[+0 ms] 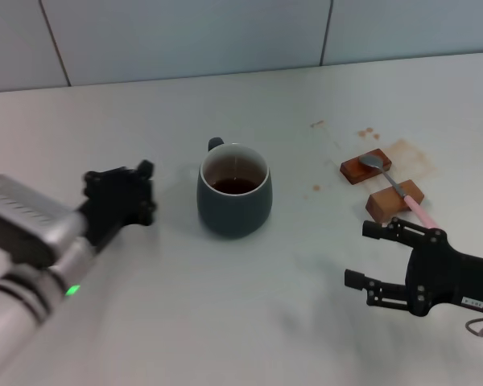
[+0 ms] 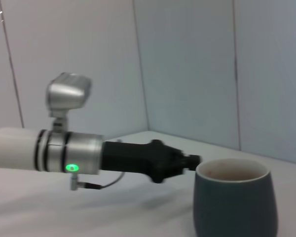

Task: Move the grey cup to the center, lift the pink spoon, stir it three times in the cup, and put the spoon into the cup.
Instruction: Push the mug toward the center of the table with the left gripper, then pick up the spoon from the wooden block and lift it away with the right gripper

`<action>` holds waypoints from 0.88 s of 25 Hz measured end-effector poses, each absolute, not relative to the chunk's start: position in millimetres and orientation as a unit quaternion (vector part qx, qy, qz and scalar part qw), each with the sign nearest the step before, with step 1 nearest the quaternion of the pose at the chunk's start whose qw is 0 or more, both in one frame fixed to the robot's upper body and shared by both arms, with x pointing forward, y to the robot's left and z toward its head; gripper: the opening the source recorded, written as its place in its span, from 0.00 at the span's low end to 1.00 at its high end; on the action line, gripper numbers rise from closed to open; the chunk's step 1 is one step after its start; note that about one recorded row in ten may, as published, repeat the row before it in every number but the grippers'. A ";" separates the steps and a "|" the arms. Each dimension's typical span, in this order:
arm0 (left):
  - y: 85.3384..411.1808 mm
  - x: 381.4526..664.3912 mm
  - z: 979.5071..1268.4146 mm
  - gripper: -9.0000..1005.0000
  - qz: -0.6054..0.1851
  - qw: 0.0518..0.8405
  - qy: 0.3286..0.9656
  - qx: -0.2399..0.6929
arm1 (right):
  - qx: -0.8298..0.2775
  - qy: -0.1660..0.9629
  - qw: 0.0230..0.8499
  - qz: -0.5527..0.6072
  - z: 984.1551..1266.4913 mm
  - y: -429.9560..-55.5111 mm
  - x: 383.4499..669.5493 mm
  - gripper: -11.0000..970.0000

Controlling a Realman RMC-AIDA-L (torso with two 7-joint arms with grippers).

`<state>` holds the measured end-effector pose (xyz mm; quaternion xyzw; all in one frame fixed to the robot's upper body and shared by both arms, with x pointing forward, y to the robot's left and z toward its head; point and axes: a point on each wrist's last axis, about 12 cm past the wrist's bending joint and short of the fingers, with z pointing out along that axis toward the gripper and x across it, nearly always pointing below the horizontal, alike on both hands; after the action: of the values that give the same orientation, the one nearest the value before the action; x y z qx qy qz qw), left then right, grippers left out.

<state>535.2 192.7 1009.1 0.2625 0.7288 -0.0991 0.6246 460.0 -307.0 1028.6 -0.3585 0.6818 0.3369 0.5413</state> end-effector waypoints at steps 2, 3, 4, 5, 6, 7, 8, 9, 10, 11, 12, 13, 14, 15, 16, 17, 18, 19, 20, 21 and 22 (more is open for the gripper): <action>222.2 537.0 1011.5 0.01 -0.128 0.625 0.722 0.268 | -0.354 0.682 0.545 0.335 1029.3 -308.2 460.2 0.84; 234.4 538.1 1013.7 0.01 -0.141 0.626 0.719 0.267 | -0.353 0.681 0.547 0.335 1029.6 -308.6 460.3 0.84; 249.3 539.6 1016.8 0.01 -0.156 0.627 0.717 0.264 | -0.351 0.681 0.548 0.334 1029.8 -309.1 460.3 0.84; 263.5 540.4 1020.8 0.01 -0.169 0.628 0.712 0.265 | -0.349 0.681 0.550 0.334 1030.2 -309.5 460.3 0.84; 281.0 541.4 1026.4 0.01 -0.179 0.627 0.708 0.271 | -0.347 0.680 0.552 0.334 1030.6 -309.9 460.3 0.84; 289.0 541.8 1029.6 0.01 -0.184 0.625 0.706 0.277 | -0.346 0.680 0.554 0.334 1030.8 -309.8 460.2 0.84; 301.0 542.5 1036.0 0.01 -0.192 0.620 0.703 0.290 | -0.344 0.680 0.555 0.334 1030.9 -309.8 460.3 0.84; 309.6 543.2 1041.2 0.01 -0.197 0.614 0.702 0.302 | -0.341 0.680 0.557 0.334 1030.9 -309.8 460.3 0.84; 309.6 543.2 1041.2 0.01 -0.197 0.614 0.702 0.302 | -0.339 0.680 0.558 0.334 1030.9 -309.4 460.3 0.84; 325.8 542.3 1053.5 0.01 -0.216 0.589 0.701 0.340 | -0.337 0.680 0.558 0.335 1030.8 -309.2 460.3 0.84; 325.8 542.3 1053.5 0.01 -0.216 0.589 0.701 0.340 | -0.335 0.681 0.559 0.335 1030.8 -309.1 460.3 0.84; 331.5 541.5 1058.5 0.01 -0.223 0.578 0.699 0.357 | -0.334 0.681 0.559 0.336 1030.7 -308.9 460.2 0.84; 339.8 539.6 1066.3 0.01 -0.235 0.561 0.695 0.383 | -0.332 0.681 0.559 0.336 1030.4 -309.0 459.8 0.84; 344.4 536.7 1071.6 0.01 -0.249 0.548 0.691 0.400 | -0.330 0.682 0.560 0.336 1030.2 -309.4 459.2 0.84; 344.4 536.7 1071.6 0.01 -0.249 0.548 0.691 0.400 | -0.327 0.683 0.561 0.335 1030.0 -310.2 458.8 0.84; 344.4 536.7 1071.6 0.01 -0.249 0.548 0.691 0.400 | -0.322 0.684 0.563 0.334 1030.0 -310.9 458.3 0.84; 357.0 524.7 1083.0 0.02 -0.282 0.533 0.674 0.427 | -0.316 0.684 0.565 0.334 1030.1 -311.9 457.8 0.84; 359.8 520.9 1085.0 0.02 -0.290 0.533 0.670 0.429 | -0.312 0.685 0.567 0.335 1030.4 -312.7 457.3 0.84; 362.3 517.6 1086.4 0.02 -0.294 0.533 0.667 0.430 | -0.307 0.685 0.570 0.336 1030.8 -313.5 457.0 0.84; 365.0 513.8 1087.9 0.03 -0.300 0.534 0.664 0.430 | -0.303 0.684 0.571 0.337 1031.0 -314.0 456.0 0.84; 368.6 509.2 1089.6 0.03 -0.305 0.534 0.662 0.428 | -0.300 0.684 0.573 0.338 1031.3 -314.5 455.2 0.84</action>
<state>509.2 368.6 1089.6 0.4283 0.6616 -0.3052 0.5344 455.2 -314.5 1031.3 -0.3004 0.6837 0.3378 0.5730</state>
